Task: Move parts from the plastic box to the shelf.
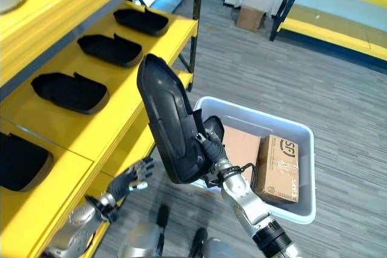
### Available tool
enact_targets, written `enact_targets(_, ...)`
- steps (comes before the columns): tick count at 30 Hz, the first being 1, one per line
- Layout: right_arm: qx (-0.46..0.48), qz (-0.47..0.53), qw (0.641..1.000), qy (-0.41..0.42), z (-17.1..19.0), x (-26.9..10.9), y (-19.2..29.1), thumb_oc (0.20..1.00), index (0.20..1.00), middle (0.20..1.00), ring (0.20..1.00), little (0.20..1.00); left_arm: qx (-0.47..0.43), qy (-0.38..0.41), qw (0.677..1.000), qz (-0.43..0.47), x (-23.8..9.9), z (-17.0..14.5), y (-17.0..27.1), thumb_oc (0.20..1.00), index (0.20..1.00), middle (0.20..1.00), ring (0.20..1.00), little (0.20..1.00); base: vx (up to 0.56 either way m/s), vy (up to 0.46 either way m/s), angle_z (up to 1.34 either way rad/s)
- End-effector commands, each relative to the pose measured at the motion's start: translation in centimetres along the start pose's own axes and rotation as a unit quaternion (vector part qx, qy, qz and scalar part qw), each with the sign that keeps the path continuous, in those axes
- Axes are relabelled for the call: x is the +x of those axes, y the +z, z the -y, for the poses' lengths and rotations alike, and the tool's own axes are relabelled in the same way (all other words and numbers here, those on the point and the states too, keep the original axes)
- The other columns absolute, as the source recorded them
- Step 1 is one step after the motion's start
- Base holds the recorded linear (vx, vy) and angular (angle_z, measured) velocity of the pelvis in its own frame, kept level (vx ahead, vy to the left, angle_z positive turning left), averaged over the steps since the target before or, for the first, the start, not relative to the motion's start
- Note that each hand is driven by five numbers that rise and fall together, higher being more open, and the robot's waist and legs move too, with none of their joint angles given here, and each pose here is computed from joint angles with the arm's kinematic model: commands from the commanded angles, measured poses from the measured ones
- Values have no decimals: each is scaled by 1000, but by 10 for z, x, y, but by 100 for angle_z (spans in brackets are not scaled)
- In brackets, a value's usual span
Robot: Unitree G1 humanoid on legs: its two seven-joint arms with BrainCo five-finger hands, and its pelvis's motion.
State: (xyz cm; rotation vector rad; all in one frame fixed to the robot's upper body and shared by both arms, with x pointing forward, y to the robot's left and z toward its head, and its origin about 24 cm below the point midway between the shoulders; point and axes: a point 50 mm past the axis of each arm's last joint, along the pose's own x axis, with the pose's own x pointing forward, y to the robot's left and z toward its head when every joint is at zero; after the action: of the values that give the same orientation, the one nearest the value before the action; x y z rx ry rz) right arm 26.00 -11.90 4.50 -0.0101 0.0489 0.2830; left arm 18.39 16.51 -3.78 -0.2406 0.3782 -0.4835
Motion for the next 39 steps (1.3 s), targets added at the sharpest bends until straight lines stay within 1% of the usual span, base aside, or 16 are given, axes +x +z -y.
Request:
enact_targets(1,20,120,992,21,2,5,46,200,200,200,200,200,-6,-25,999,44,10,9,15,1000,1000,1000,1000,1000,-90,-171,50)
enact_targets(5,23,117,993,9,7,1,42,200,200,200,200,200,0,-39,999,39,9,10,10,1000,1000,1000,1000,1000,-99,-136,32)
enact_targets(7,31,105,994,-26,14,-8,36,200,200,200,200,200,28,-78,996,16,15,14,6,1000,1000,1000,1000,1000,-174,-128,76)
enact_targets(10,28,100,994,-17,19,-7,34,200,200,200,200,200,26,-91,995,18,16,19,6,1000,1000,1000,1000,1000,-120,-45,186)
enact_targets(12,15,97,995,-9,20,-3,35,200,200,200,200,200,32,-94,995,15,16,21,6,1000,1000,1000,1000,1000,-46,55,5)
enact_targets(18,0,75,997,15,18,-2,31,200,200,200,200,200,9,-82,997,2,5,15,-2,1000,1000,1000,1000,1000,-45,107,2)
enact_targets(22,-26,75,997,24,18,-3,36,200,200,200,200,200,-8,-83,996,10,8,20,-3,1000,1000,1000,1000,1000,-104,291,50)
enact_targets(25,-43,85,995,27,18,3,44,200,200,200,200,200,-14,-75,997,22,12,19,0,1000,1000,1000,1000,1000,-244,262,76)
enact_targets(28,-49,75,996,28,15,8,43,200,200,200,200,200,-20,-67,997,23,11,18,-2,1000,1000,1000,1000,1000,-206,296,83)
enact_targets(33,-51,64,996,39,15,11,41,200,200,200,200,200,-15,-57,998,20,9,19,-4,1000,1000,1000,1000,1000,-137,295,28)
enact_targets(35,-46,62,996,44,15,13,41,200,200,200,200,200,6,-46,999,16,7,17,-5,1000,1000,1000,1000,1000,-97,209,39)
enact_targets(38,-65,72,995,36,14,12,43,200,200,200,200,200,19,-20,999,21,2,10,-1,1000,1000,1000,1000,1000,-128,244,17)
enact_targets(39,-88,87,992,20,16,12,46,200,200,200,200,200,18,-5,1000,24,-1,7,0,1000,1000,1000,1000,1000,-189,294,47)
